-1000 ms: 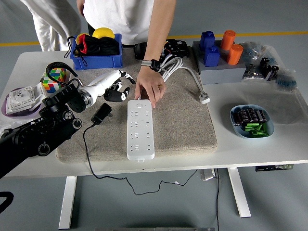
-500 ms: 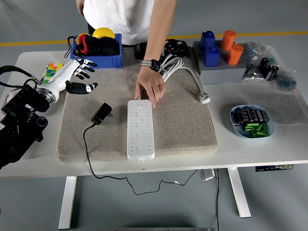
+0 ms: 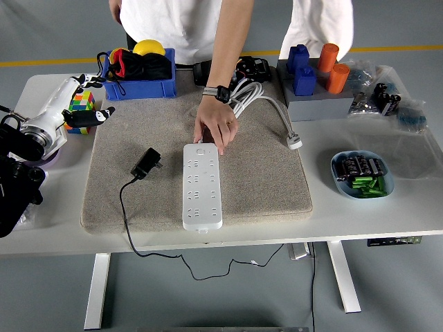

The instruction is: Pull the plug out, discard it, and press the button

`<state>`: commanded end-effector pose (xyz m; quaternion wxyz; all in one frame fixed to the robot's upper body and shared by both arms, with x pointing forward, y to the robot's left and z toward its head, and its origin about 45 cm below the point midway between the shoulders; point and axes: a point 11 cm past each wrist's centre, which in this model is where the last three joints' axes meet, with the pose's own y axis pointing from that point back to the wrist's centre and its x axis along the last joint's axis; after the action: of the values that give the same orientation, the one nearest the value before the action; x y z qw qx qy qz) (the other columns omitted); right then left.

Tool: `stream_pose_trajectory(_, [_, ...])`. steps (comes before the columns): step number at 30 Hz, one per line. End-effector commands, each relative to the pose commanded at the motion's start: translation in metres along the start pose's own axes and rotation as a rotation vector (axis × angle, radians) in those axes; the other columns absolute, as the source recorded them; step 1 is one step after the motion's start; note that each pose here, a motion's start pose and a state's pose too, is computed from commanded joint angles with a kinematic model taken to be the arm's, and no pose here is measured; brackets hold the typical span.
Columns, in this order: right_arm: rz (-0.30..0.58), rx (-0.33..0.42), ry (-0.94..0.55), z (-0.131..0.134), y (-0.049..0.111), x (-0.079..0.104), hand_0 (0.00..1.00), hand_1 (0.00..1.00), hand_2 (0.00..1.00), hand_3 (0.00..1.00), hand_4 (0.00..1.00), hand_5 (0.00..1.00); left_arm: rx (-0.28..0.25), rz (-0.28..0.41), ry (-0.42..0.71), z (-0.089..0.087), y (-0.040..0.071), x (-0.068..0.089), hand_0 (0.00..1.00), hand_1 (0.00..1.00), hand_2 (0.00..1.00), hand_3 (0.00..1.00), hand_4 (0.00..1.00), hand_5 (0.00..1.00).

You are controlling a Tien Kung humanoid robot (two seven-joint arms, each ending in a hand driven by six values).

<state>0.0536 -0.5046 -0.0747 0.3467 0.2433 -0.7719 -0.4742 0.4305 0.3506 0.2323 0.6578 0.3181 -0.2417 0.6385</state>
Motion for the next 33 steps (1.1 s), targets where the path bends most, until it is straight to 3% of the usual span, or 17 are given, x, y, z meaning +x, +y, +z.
stream_pose_trajectory(10, [0.002,-0.010,-0.004,0.004,0.000,0.002,0.750,0.661,0.649,0.617,0.662,0.503,0.025,0.051,0.011,-0.010,0.003,0.019,0.864,0.880,0.809,0.806,0.764,0.188])
stream_pose_trajectory(24, [0.002,-0.004,-0.013,0.001,0.000,0.001,0.750,0.661,0.649,0.618,0.663,0.504,0.028,0.059,0.008,-0.011,0.002,0.023,0.864,0.876,0.798,0.804,0.763,0.189])
stream_pose_trajectory(33, [0.003,-0.002,-0.011,0.000,0.000,0.002,0.749,0.661,0.649,0.617,0.662,0.506,0.050,0.082,0.022,-0.016,0.003,0.035,0.862,0.869,0.790,0.793,0.761,0.192])
